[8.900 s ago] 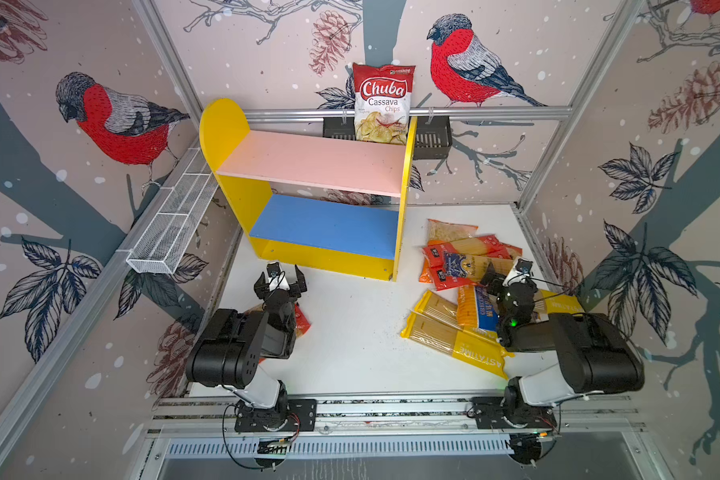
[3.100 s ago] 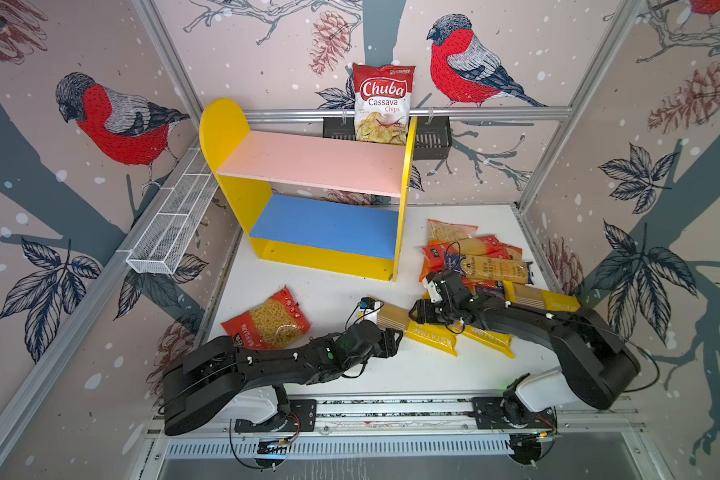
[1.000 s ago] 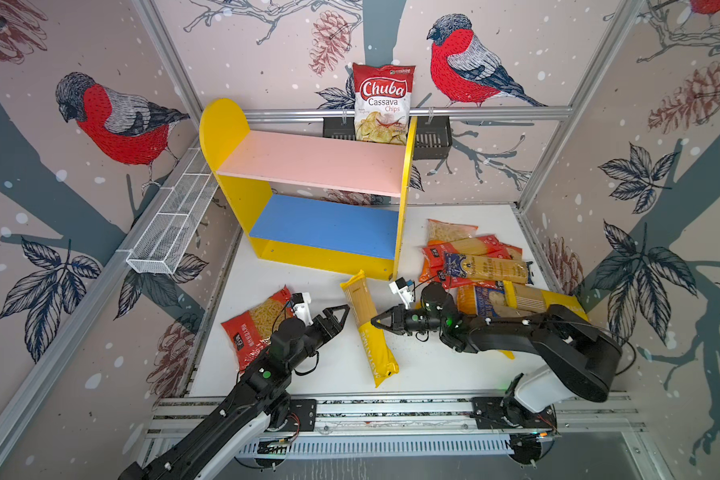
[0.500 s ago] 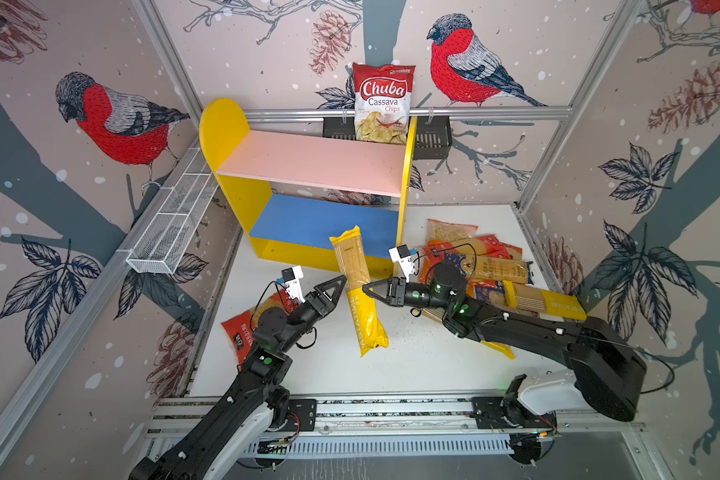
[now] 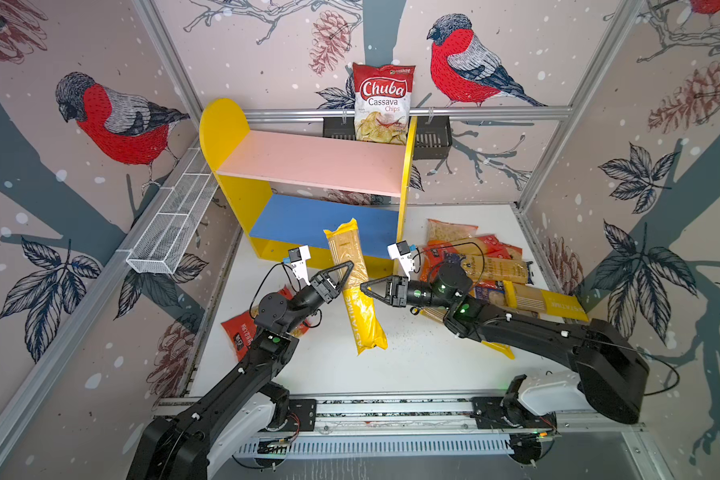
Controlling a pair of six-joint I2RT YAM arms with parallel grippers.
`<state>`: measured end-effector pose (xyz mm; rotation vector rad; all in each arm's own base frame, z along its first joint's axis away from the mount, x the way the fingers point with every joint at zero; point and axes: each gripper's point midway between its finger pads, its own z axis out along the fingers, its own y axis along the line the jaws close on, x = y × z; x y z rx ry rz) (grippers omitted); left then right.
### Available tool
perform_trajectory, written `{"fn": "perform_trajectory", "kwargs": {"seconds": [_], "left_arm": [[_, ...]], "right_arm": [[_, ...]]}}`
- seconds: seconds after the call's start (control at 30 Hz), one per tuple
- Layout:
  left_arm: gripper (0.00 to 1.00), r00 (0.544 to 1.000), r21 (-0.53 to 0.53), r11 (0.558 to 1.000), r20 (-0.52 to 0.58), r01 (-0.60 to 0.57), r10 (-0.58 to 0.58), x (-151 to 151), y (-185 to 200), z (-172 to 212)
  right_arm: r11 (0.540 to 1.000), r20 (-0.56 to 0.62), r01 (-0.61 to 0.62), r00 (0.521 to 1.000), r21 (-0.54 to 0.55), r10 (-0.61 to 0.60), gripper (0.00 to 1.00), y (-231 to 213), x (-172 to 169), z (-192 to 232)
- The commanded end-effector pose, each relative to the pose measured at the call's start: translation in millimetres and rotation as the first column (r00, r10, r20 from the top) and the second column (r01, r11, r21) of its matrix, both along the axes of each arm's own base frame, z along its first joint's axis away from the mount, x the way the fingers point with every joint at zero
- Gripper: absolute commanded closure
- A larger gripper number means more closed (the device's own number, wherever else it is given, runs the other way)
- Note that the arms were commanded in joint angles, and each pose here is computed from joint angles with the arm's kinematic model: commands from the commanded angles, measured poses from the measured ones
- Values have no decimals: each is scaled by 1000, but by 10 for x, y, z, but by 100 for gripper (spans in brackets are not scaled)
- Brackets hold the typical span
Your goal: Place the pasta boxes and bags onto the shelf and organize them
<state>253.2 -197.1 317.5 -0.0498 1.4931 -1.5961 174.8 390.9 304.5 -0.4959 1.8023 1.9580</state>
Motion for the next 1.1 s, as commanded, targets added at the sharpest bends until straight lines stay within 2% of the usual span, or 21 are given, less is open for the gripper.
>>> {"fn": "perform_trajectory", "kwargs": {"seconds": [0.0, 0.17, 0.23, 0.27, 0.37, 0.47, 0.63, 0.9, 0.97, 1.07], "left_arm": [[73, 988, -33, 999, 151, 38, -33, -143, -6, 363], [91, 990, -49, 999, 139, 18, -11, -103, 18, 437], [96, 990, -48, 999, 142, 18, -11, -97, 16, 477], [99, 990, -48, 999, 143, 17, -10, -95, 15, 507], [100, 989, -42, 999, 148, 15, -8, -79, 6, 592], [100, 990, -26, 1000, 139, 9, -5, -37, -11, 662], [100, 990, -45, 998, 133, 48, -41, -36, -55, 741], [100, 988, -31, 997, 142, 70, -65, -72, -81, 878], [100, 989, -14, 998, 140, 57, -55, -61, -78, 867], [100, 992, 12, 999, 123, 35, -36, -19, -76, 809]], "right_arm": [[997, 60, 3, 998, 75, -8, 95, -55, -15, 222], [998, 92, 65, 994, -4, -65, 80, -42, 35, 85], [997, 97, 74, 993, -35, -71, 70, -37, 32, -4], [996, 98, 70, 993, -49, -65, 62, -36, 14, -57], [993, 108, 71, 992, -96, -60, 44, -42, -27, -202], [983, 166, 79, 985, -164, -52, 36, 5, -103, -294], [950, 246, 143, 967, -278, -73, 33, 124, -48, -426], [958, 267, 149, 960, -247, -80, 31, 157, 131, -290], [972, 274, 122, 960, -202, -64, 35, 161, 100, -157], [991, 277, 64, 960, -121, -28, 50, 179, -4, 70]]}}
